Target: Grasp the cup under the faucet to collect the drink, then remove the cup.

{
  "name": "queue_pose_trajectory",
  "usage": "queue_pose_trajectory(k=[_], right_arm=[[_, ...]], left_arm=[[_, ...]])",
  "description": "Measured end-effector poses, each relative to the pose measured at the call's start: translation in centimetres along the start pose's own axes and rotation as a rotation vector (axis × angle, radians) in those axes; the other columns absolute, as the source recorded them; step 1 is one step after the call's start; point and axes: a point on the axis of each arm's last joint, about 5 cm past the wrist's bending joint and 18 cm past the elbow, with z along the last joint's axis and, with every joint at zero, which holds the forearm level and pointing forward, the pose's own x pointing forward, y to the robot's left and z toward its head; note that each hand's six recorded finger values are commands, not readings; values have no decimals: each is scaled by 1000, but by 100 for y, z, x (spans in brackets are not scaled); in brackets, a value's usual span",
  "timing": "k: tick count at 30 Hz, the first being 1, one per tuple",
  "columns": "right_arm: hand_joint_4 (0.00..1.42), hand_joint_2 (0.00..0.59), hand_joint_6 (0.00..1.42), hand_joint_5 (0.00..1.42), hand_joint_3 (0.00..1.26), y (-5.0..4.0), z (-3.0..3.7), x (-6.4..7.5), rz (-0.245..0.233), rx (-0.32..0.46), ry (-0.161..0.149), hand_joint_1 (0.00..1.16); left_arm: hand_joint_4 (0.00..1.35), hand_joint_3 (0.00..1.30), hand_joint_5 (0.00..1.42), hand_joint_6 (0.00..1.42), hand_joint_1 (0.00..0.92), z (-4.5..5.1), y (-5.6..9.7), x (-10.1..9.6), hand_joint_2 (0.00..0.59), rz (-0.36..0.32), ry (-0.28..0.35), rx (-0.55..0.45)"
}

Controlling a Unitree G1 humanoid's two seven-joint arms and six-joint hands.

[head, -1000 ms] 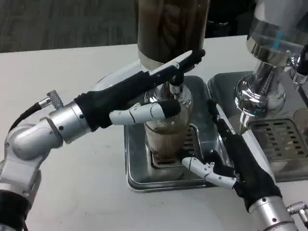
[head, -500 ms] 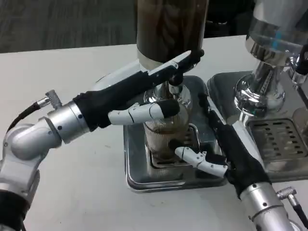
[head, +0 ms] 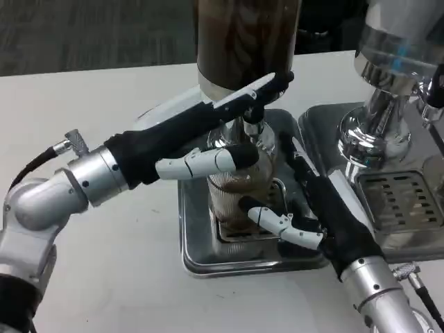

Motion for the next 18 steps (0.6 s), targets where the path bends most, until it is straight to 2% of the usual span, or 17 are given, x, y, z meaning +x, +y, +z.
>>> queue_pose_trajectory(k=[10, 18], right_arm=[[0, 217, 0, 0, 0, -5, 2, 58, 20, 8, -2, 707], [0, 223, 0, 0, 0, -1, -2, 61, 20, 23, 0, 701]], left_arm=[[0, 5, 0, 0, 0, -1, 1, -5, 142, 4, 4, -7], [0, 11, 0, 0, 0, -25, 11, -26, 142, 16, 2, -72]])
